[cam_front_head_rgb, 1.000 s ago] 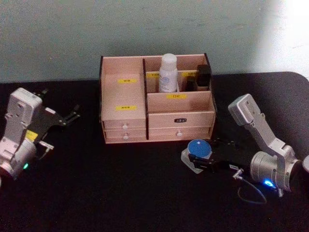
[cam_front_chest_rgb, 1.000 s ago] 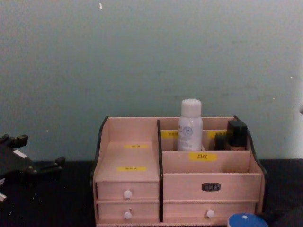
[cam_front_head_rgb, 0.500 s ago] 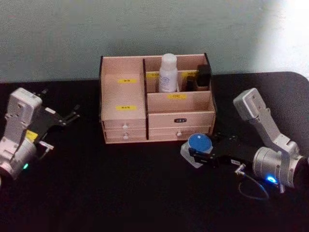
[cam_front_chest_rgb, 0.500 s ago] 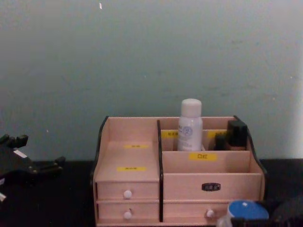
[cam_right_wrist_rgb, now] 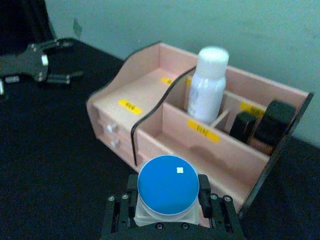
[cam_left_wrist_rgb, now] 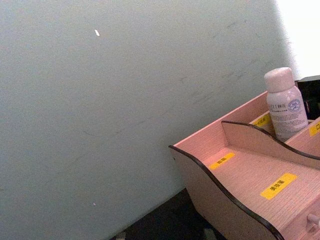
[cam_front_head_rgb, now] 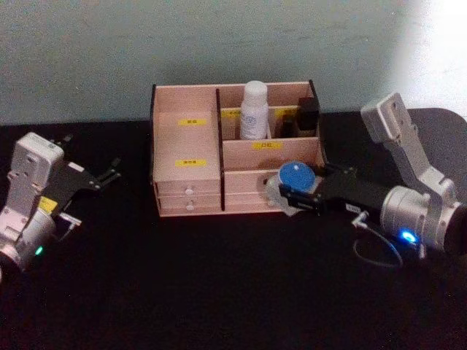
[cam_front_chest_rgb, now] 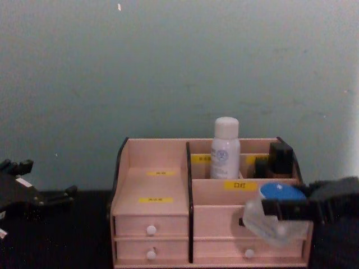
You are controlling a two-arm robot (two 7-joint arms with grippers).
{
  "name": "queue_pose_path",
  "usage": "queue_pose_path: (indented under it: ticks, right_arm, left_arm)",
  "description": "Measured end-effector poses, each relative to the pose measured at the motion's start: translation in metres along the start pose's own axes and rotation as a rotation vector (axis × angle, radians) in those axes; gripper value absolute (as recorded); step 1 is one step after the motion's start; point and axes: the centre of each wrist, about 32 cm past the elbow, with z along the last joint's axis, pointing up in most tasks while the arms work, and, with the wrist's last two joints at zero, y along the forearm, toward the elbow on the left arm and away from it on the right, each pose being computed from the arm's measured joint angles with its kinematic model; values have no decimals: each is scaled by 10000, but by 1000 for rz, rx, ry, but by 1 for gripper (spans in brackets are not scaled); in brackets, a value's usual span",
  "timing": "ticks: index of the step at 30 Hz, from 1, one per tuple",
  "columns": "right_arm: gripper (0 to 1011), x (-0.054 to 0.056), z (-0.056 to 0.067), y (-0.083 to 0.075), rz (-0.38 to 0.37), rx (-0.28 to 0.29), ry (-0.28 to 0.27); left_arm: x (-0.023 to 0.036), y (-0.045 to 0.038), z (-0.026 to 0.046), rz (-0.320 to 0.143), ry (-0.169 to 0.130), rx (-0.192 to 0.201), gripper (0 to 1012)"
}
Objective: Pick up the facial cleanser and watermelon frost from the table and place them into the tiered storage box.
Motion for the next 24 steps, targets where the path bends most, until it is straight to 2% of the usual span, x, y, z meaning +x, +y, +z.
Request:
queue_pose_path:
  ticks: [15,24]
  right_arm:
    - [717,65,377,281,3,80,-8]
    - [717,85,578,614,6,71,-9]
  left_arm:
    - [0,0,0,0,0,0,1001]
    - [0,0,0,0,0,0,1002]
